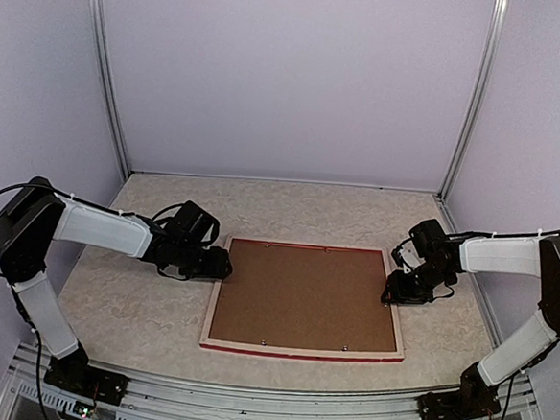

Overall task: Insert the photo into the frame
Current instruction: Press the fastener onto the backboard.

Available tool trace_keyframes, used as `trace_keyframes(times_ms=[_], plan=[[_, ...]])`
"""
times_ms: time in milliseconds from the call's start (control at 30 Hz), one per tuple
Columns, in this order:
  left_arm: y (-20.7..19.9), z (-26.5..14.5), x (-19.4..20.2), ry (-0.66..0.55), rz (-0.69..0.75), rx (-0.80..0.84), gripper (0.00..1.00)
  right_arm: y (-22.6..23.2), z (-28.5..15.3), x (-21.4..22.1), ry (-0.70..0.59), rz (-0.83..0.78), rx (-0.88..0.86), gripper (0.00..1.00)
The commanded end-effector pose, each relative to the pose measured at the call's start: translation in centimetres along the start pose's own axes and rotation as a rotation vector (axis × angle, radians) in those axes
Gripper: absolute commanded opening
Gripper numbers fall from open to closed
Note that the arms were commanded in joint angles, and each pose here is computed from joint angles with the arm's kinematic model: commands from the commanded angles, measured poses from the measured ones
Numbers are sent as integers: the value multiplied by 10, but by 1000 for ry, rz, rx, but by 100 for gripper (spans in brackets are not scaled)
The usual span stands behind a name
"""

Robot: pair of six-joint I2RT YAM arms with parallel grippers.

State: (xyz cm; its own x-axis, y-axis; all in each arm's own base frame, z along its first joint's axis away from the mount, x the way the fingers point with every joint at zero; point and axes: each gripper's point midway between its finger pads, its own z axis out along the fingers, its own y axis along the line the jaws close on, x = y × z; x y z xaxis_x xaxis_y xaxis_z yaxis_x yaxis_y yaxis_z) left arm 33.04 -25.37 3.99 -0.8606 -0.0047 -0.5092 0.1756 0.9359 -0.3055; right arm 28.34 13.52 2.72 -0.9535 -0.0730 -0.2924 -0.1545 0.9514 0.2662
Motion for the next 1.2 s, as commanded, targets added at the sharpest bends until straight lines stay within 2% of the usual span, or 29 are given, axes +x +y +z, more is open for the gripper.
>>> trace_keyframes(times_ms=[0,233,333,600,900,1167], plan=[[-7,-5,-16,-41,20,16,63,2,3,3,9,-19,-4,49],[-1,4,-4,5,54,-30,64,2,3,4,11,-20,-3,49],[4,7,1,19,61,-54,58,2,4,4,14,-21,-7,49],[7,13,9,40,93,-88,58,2,6,6,17,-18,-10,49],[13,15,4,20,106,-133,36,2,6,6,19,-18,-11,48],[13,16,3,13,106,-129,26,3,7,6,20,-19,-13,48]])
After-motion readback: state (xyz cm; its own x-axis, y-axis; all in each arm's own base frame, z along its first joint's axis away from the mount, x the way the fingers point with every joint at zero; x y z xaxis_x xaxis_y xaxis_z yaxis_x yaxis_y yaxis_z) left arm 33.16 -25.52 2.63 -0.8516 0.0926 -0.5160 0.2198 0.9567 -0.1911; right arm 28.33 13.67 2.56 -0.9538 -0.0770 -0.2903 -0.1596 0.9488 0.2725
